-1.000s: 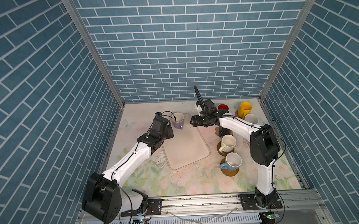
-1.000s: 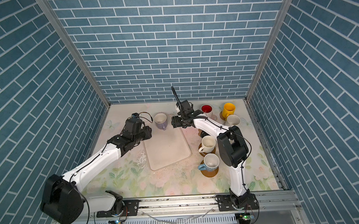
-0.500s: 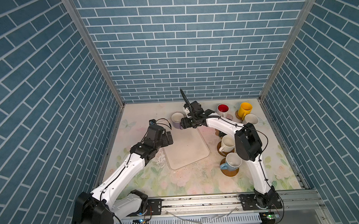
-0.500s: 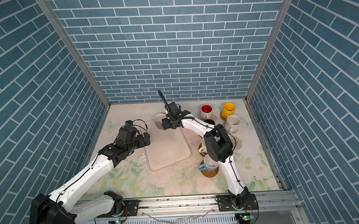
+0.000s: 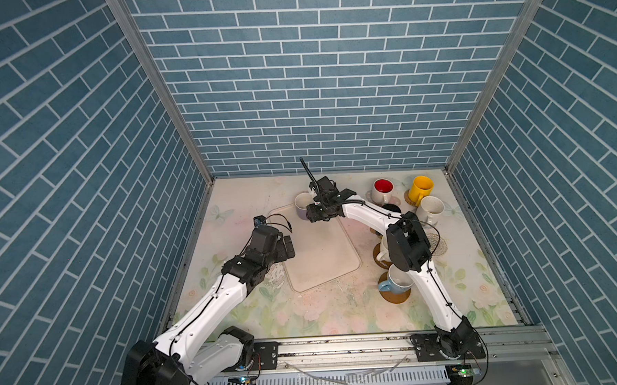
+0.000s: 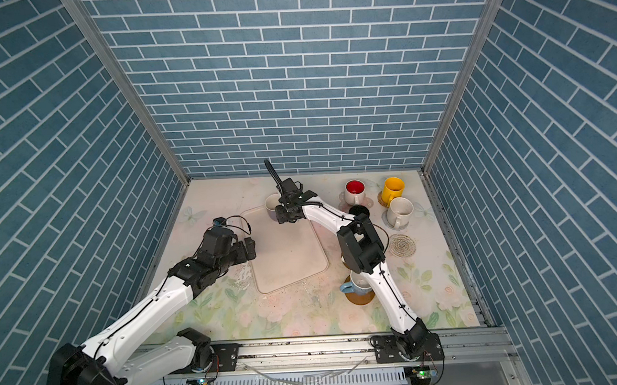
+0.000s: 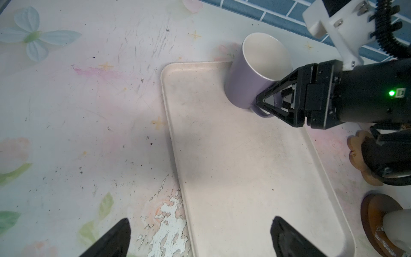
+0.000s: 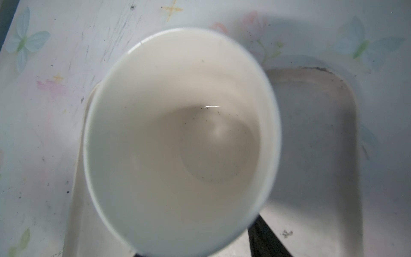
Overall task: Place cups on coasters
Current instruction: Pick up the cup from the tray.
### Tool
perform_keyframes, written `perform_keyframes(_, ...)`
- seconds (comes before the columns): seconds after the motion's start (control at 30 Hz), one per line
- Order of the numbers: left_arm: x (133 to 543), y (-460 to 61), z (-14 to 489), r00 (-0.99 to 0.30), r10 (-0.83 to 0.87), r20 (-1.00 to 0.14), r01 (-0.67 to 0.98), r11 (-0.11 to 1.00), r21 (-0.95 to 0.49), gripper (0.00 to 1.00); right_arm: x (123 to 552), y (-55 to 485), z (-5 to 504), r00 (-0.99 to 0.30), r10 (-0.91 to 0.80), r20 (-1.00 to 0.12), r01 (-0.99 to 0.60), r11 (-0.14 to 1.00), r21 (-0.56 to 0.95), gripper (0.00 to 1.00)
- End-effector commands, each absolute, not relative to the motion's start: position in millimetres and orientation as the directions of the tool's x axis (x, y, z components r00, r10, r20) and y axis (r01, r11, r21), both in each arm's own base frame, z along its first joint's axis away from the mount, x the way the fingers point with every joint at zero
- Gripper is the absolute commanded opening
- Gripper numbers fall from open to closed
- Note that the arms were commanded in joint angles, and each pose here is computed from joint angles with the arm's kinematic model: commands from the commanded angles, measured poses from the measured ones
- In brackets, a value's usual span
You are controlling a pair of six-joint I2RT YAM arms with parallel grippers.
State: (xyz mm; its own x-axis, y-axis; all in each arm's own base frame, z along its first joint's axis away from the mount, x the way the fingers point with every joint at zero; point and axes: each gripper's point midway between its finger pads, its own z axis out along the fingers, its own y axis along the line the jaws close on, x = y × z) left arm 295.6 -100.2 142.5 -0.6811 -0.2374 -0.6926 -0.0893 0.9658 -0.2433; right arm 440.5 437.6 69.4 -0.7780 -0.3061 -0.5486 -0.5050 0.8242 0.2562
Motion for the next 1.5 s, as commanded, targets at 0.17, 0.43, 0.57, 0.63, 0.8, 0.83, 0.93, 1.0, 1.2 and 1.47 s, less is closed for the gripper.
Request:
perform_keyframes(0.17,292.4,-93.8,130.0,-0.688,-0.229,-0.689,-0.107,0.971,-0.215,0.99,449.2,436.5,57.8,-0.777,-0.320,-0.542,-0.482,0.857,0.184,0.47)
perform_keyframes(0.43,292.8,-94.5,128.8,-0.685,-0.229,-0.691,-0.104,0.970,-0.218,0.99,450.7,433.0,60.2,-0.760,-0.340,-0.554,-0.485,0.864,0.133,0.31)
perform_keyframes(0.57,293.9,-94.5,128.5,-0.685,-0.230,-0.691,-0.107,0.970,-0.217,0.99,451.0,432.4,64.6,-0.750,-0.350,-0.560,-0.494,0.860,0.124,0.23)
perform_keyframes(0.63,294.3,-95.1,128.1,-0.687,-0.227,-0.690,-0.104,0.971,-0.215,0.99,449.4,432.8,67.3,-0.746,-0.357,-0.561,-0.501,0.857,0.122,0.18)
perform_keyframes(0.8,294.6,-94.5,128.6,-0.687,-0.227,-0.690,-0.107,0.971,-0.213,0.99,448.7,431.6,78.8,-0.729,-0.371,-0.575,-0.514,0.851,0.103,0.03)
perform_keyframes(0.83,294.7,-94.8,129.1,-0.687,-0.229,-0.690,-0.108,0.971,-0.214,0.99,448.7,431.4,81.4,-0.725,-0.372,-0.579,-0.516,0.851,0.099,0.00)
perform_keyframes(0.93,293.9,-94.2,130.2,-0.688,-0.227,-0.689,-0.108,0.971,-0.213,0.99,446.8,433.6,93.4,-0.705,-0.383,-0.597,-0.531,0.843,0.086,0.00)
perform_keyframes(1.0,293.3,-93.4,132.6,-0.687,-0.226,-0.690,-0.107,0.972,-0.211,0.99,446.2,434.0,102.5,-0.693,-0.387,-0.609,-0.538,0.839,0.080,0.00)
perform_keyframes(1.2,290.3,-91.8,133.9,-0.695,-0.213,-0.687,-0.105,0.975,-0.196,0.99,435.7,432.4,130.5,-0.674,-0.388,-0.629,-0.553,0.830,0.080,0.00)
perform_keyframes(1.47,289.1,-104.9,137.8,-0.714,-0.203,-0.670,-0.072,0.973,-0.219,0.99,418.0,417.0,169.5,-0.663,-0.360,-0.657,-0.553,0.827,0.105,0.00)
